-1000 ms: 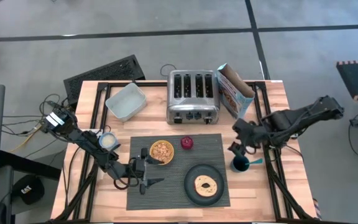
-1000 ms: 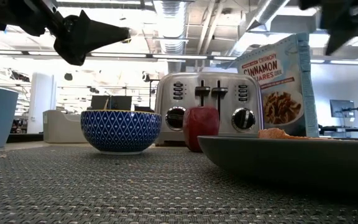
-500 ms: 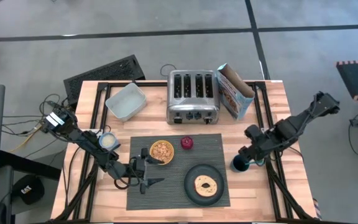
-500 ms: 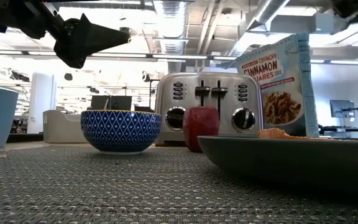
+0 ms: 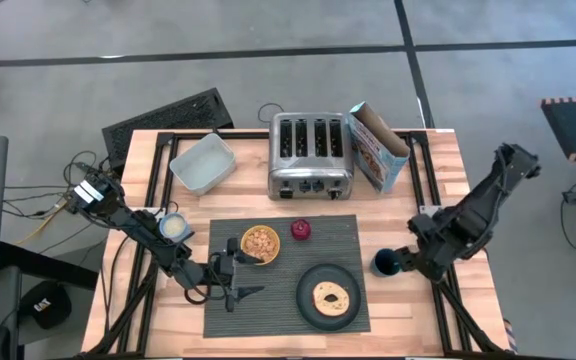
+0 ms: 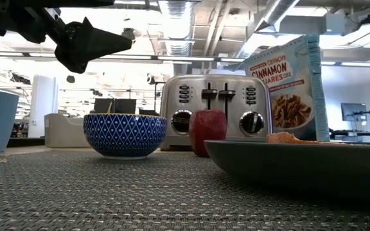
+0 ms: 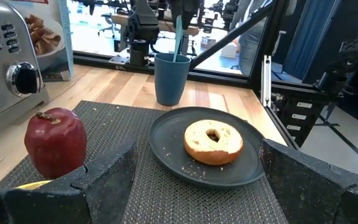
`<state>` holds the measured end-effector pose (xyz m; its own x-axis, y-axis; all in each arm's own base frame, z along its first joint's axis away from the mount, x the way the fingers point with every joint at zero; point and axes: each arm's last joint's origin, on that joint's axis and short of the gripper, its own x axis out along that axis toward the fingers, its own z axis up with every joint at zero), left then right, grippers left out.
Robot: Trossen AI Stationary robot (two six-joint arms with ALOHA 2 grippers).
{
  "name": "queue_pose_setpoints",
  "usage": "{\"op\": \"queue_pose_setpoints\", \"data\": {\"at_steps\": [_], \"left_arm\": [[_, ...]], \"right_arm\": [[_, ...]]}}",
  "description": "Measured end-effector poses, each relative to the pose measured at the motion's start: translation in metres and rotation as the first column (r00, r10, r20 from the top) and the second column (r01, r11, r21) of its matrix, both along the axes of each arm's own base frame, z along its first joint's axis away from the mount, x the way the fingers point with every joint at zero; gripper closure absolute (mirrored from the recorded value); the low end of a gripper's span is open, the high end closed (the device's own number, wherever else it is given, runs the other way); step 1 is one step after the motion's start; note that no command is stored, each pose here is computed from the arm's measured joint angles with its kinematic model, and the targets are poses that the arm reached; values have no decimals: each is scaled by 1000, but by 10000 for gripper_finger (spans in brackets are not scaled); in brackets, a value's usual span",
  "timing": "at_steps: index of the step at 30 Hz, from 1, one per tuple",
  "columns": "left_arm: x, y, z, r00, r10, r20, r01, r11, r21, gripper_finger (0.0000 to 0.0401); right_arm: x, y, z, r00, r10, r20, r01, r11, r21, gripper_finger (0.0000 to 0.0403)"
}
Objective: Arrange a breakfast setting
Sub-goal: Put the blue spoon on the black table mat to the left of the yellow bowl
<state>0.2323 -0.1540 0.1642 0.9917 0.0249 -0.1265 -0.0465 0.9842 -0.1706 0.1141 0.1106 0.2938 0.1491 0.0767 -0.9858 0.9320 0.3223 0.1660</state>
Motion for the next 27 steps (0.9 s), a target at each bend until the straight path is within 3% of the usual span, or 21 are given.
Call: {"op": "queue_pose_setpoints", "data": {"at_steps": [9,17,27], "left_arm": [[0,0,0,1000,0,0,0,1000,-2,79],[0,0,0,1000,1,0,-1,1000,-5,79],[0,0,0,1000,1,1,-1,1000,-9,79]], "right_arm": [[12,18,-15,999,-1,-51,-2,998,-55,51],[21,24,-25,997,12,-76,-21,993,-116,128],[21,24,-25,997,16,-81,-25,992,-121,220]]}}
